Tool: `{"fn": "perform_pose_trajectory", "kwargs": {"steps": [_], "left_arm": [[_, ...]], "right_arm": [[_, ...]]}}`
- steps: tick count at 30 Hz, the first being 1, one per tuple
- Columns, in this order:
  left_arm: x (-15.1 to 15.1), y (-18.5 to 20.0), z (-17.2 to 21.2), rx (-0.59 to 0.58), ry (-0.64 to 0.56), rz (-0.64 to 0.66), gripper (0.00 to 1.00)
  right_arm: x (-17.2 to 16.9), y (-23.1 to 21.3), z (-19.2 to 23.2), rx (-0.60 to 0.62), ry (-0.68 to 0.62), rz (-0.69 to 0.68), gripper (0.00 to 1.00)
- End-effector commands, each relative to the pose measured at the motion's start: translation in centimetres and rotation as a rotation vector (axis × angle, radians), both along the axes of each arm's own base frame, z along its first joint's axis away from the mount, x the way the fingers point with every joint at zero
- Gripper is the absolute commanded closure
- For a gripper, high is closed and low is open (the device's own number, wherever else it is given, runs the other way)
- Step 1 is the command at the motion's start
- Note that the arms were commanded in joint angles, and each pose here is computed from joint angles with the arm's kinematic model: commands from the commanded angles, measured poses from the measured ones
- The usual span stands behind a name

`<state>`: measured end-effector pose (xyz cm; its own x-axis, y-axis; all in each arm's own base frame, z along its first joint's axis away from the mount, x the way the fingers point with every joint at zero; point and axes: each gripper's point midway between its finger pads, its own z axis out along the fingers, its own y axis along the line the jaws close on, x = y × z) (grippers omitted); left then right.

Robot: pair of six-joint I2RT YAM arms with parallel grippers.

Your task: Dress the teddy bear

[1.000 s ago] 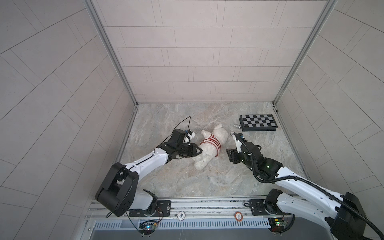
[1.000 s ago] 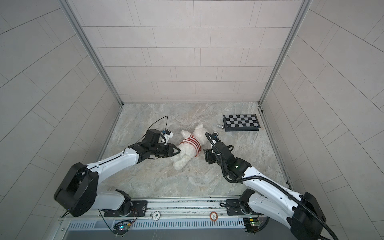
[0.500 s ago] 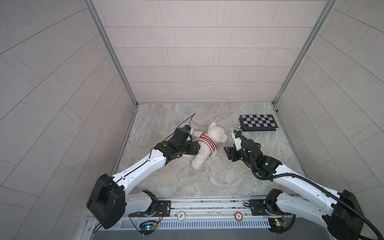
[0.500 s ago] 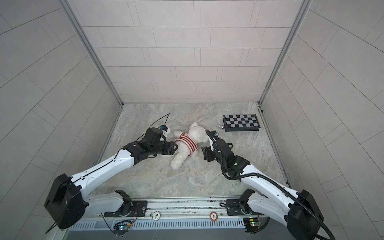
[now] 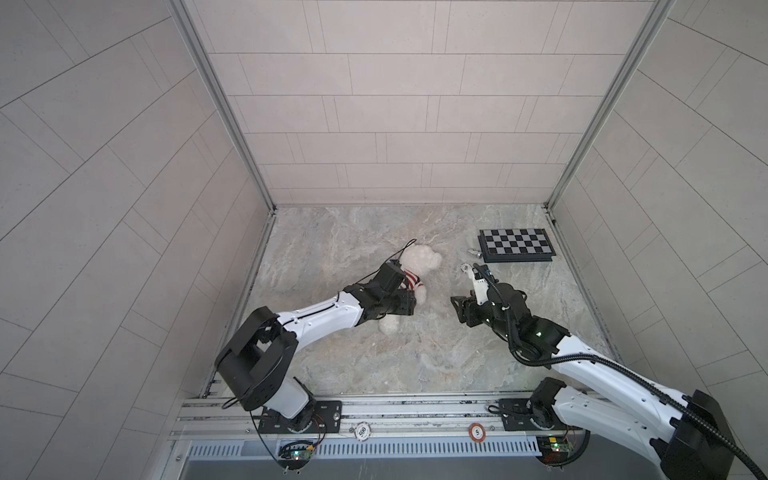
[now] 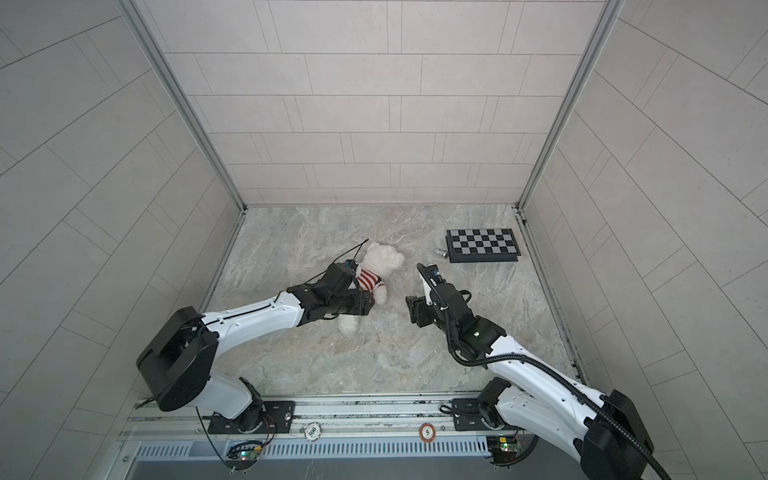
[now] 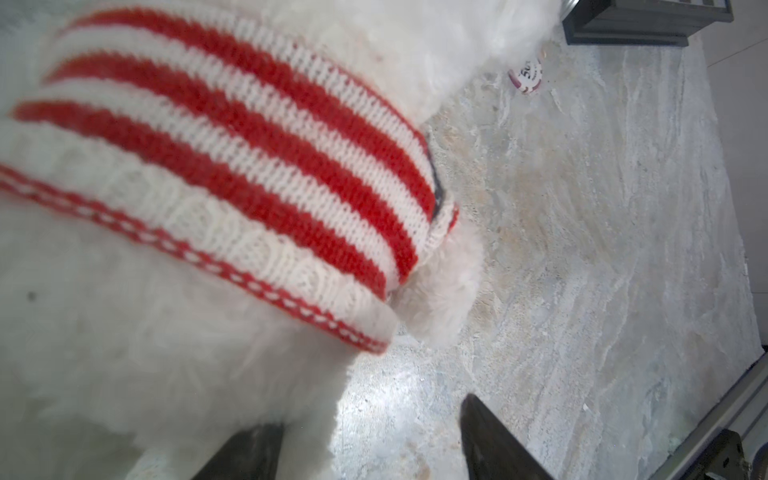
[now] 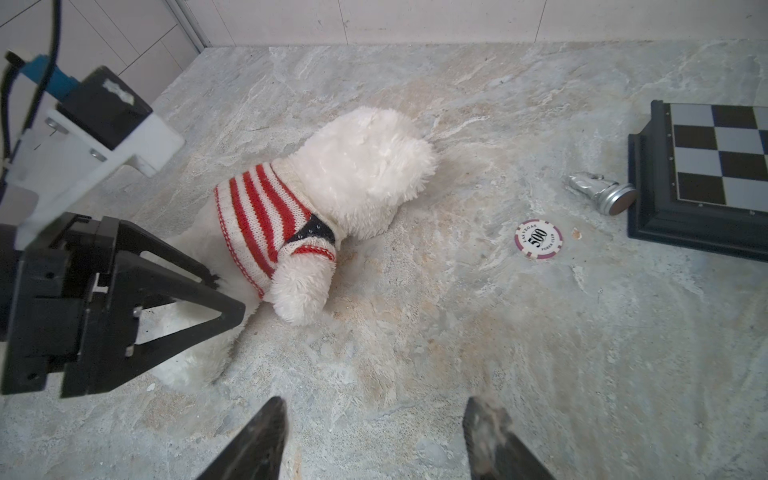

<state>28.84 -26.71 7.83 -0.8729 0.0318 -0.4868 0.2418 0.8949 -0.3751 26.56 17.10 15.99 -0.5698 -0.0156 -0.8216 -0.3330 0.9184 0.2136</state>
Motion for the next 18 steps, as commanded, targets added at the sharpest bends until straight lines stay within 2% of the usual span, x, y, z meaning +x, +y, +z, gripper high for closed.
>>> {"fn": "perform_pose_trajectory", "kwargs": {"steps": [1, 11, 18], "left_arm": [[1.5, -0.4, 0.1, -0.017, -0.028, 0.031, 0.34], [0.3, 0.3, -1.7, 0.018, 0.005, 0.004, 0.72], [-1.9, 1.5, -2.0, 0.068, 0.009, -0.075, 0.85]], "right_arm": [[-0.3, -0.6, 0.1, 0.009, -0.003, -0.019, 0.30], [-0.5, -1.2, 0.2, 0.001, -0.014, -0.028, 0.30], [0.2, -1.1, 1.3, -0.014, -0.021, 0.002, 0.30]]}}
